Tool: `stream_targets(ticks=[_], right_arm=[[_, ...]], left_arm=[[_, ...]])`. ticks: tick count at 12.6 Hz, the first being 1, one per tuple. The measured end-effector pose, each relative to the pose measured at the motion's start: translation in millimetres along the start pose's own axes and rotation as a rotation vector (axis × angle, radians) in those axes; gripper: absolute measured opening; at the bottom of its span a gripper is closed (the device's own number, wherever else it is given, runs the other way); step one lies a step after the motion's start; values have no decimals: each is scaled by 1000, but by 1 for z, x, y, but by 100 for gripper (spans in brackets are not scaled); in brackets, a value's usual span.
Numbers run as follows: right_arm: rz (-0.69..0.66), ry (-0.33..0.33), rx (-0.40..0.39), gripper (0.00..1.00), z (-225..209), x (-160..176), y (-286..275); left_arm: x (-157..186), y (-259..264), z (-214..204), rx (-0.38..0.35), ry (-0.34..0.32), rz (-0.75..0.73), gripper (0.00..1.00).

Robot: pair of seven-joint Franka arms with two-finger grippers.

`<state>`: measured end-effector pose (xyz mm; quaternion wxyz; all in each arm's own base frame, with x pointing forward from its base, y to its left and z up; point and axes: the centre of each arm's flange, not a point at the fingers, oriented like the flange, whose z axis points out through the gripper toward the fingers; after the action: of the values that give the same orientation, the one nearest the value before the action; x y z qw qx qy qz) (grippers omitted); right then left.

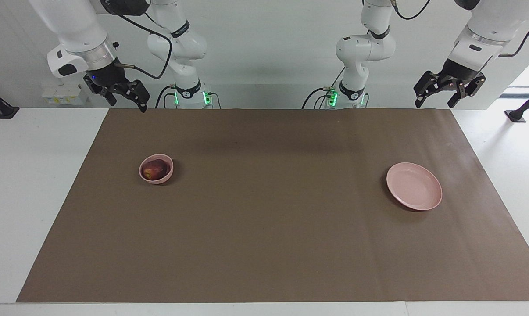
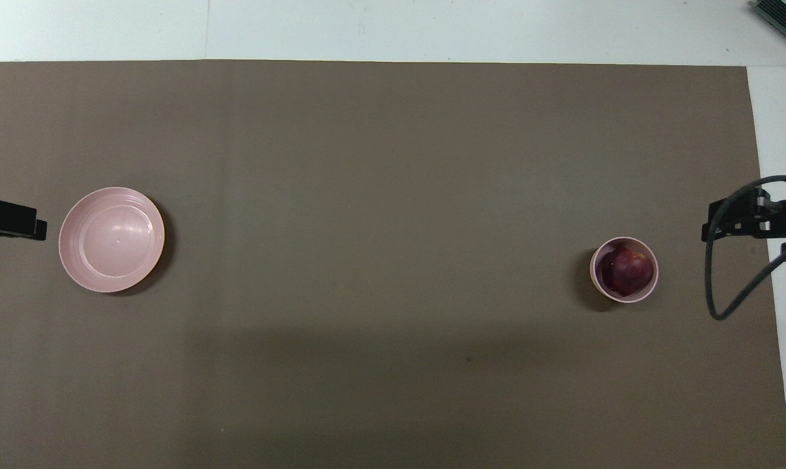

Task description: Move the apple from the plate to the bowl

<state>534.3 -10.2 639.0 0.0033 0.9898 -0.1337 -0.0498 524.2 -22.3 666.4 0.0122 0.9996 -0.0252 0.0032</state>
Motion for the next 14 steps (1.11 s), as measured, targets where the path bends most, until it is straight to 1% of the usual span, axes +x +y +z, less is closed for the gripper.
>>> stream_targets(ticks=[2, 5, 7, 10, 14], right_arm=[[-32, -1, 0, 100, 0, 0, 0], [-127, 26, 5, 100, -2, 3, -1], [-142, 29, 5, 100, -2, 4, -1], [-159, 55, 9, 100, -4, 6, -8], [-164, 60, 8, 100, -3, 6, -11]], left_arm=[[0, 0, 0, 0, 0, 0, 100], [0, 0, 0, 0, 0, 0, 100], [0, 0, 0, 0, 0, 0, 100], [0, 0, 0, 0, 0, 0, 100], [0, 0, 0, 0, 0, 0, 100]])
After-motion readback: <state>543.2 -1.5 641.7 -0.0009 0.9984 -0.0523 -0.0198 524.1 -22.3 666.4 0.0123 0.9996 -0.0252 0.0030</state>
